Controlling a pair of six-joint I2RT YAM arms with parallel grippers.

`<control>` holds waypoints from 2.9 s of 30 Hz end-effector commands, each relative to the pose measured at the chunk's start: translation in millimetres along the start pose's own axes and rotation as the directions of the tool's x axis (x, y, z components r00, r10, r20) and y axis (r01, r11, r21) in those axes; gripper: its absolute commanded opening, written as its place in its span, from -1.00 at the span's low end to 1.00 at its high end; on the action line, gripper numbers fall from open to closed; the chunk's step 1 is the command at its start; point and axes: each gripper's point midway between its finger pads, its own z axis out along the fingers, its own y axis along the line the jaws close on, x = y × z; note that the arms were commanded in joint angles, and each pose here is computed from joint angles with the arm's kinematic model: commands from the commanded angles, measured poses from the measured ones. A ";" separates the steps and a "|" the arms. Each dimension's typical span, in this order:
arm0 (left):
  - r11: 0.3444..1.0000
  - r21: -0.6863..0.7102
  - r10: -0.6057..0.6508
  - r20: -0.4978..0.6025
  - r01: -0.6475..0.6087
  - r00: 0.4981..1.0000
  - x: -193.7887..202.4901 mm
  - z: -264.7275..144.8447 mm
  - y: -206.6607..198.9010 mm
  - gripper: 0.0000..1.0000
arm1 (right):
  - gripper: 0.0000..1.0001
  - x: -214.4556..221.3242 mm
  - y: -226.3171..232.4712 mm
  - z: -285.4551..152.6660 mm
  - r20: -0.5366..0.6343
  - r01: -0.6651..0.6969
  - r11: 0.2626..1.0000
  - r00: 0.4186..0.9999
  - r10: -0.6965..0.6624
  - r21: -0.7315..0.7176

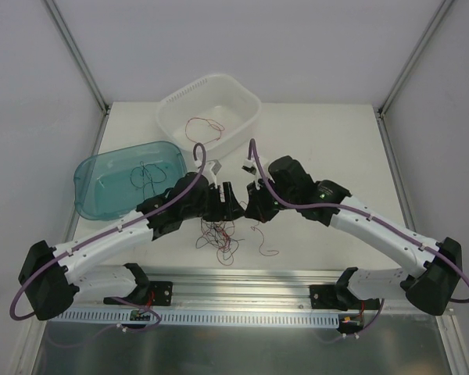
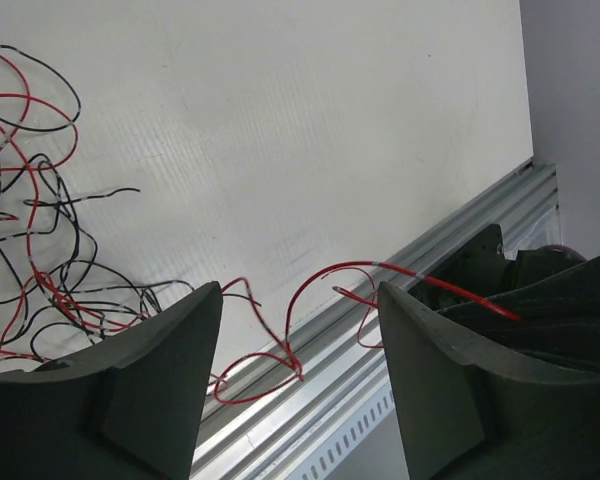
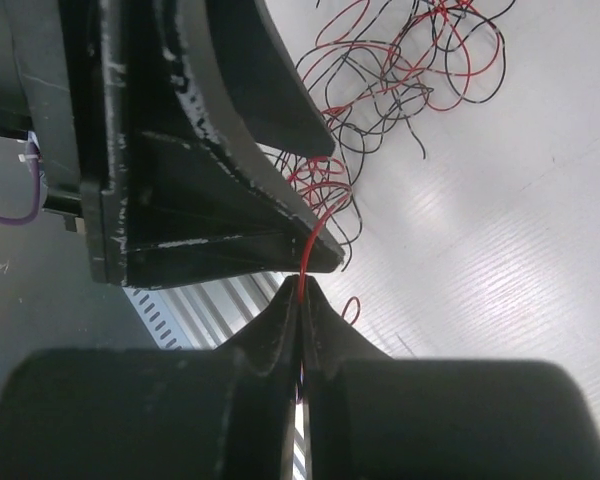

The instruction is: Untangle the cables

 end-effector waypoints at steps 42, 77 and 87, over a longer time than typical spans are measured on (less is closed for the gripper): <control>0.918 -0.098 -0.367 0.156 0.384 0.917 -5.2 6.6 25.9 -1.00 | -0.99 1.2 6.0 7.2 0.021 0.073 0.995 0.997 -0.074 0.061; 0.949 -0.075 -0.239 0.466 0.307 0.852 -97.0 -72.8 68.3 -1.00 | -0.99 57.7 -143.7 -142.9 0.460 -0.509 0.660 0.847 0.268 0.553; 0.992 0.043 -0.123 0.337 0.115 0.934 -116.9 -68.2 10.2 -1.00 | -0.64 30.9 -125.4 -93.8 0.347 -0.432 0.803 0.888 0.301 0.410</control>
